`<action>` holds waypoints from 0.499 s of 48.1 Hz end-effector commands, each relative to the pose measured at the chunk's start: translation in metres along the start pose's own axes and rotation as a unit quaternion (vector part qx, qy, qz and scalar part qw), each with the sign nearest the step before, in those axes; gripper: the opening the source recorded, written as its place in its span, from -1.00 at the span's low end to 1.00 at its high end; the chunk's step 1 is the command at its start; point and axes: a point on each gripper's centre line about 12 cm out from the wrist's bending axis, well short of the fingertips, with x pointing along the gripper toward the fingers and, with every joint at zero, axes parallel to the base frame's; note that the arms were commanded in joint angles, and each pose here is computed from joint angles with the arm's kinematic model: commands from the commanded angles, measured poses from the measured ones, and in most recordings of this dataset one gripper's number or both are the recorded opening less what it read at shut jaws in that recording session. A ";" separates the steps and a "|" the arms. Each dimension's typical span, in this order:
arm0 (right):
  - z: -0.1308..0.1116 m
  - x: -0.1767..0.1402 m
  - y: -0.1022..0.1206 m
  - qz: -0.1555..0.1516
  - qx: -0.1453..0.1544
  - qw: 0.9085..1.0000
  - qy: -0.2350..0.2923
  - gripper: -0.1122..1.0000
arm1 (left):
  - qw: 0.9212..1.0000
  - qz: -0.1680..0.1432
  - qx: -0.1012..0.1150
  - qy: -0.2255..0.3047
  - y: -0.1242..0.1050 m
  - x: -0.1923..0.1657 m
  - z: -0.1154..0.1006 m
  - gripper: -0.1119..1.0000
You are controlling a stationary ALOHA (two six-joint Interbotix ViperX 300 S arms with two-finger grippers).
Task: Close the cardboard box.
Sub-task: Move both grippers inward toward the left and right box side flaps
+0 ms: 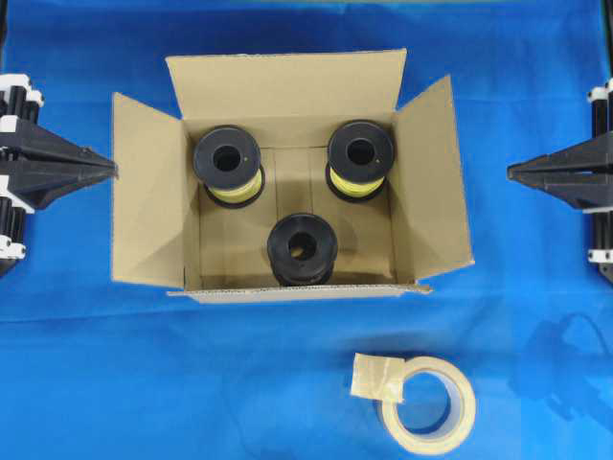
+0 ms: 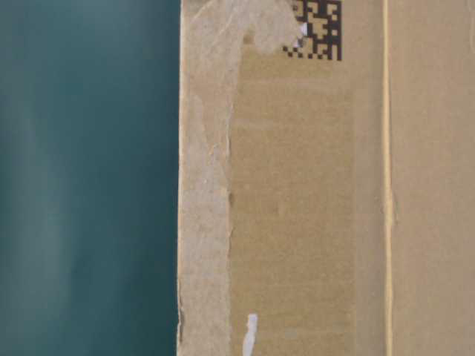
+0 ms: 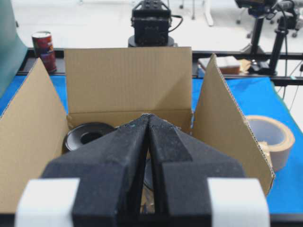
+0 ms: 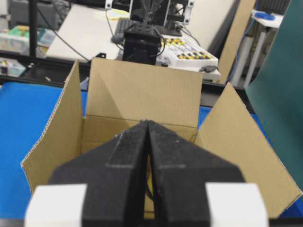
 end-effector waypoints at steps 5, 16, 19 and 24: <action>0.004 0.003 0.000 -0.001 0.008 1.000 0.014 -0.80 | 1.000 0.003 -0.003 0.018 0.001 -0.009 0.002 -0.80; -0.013 -0.002 0.000 -0.002 0.011 0.997 0.082 -0.80 | 0.996 0.003 -0.011 0.086 0.001 -0.032 -0.017 -0.80; -0.021 -0.004 -0.001 -0.003 0.014 0.995 0.100 -0.80 | 0.995 0.004 -0.013 0.098 0.001 -0.036 -0.027 -0.80; -0.036 -0.006 -0.002 -0.008 0.023 0.992 0.120 -0.80 | 0.993 0.004 -0.018 0.113 0.001 -0.041 -0.043 -0.80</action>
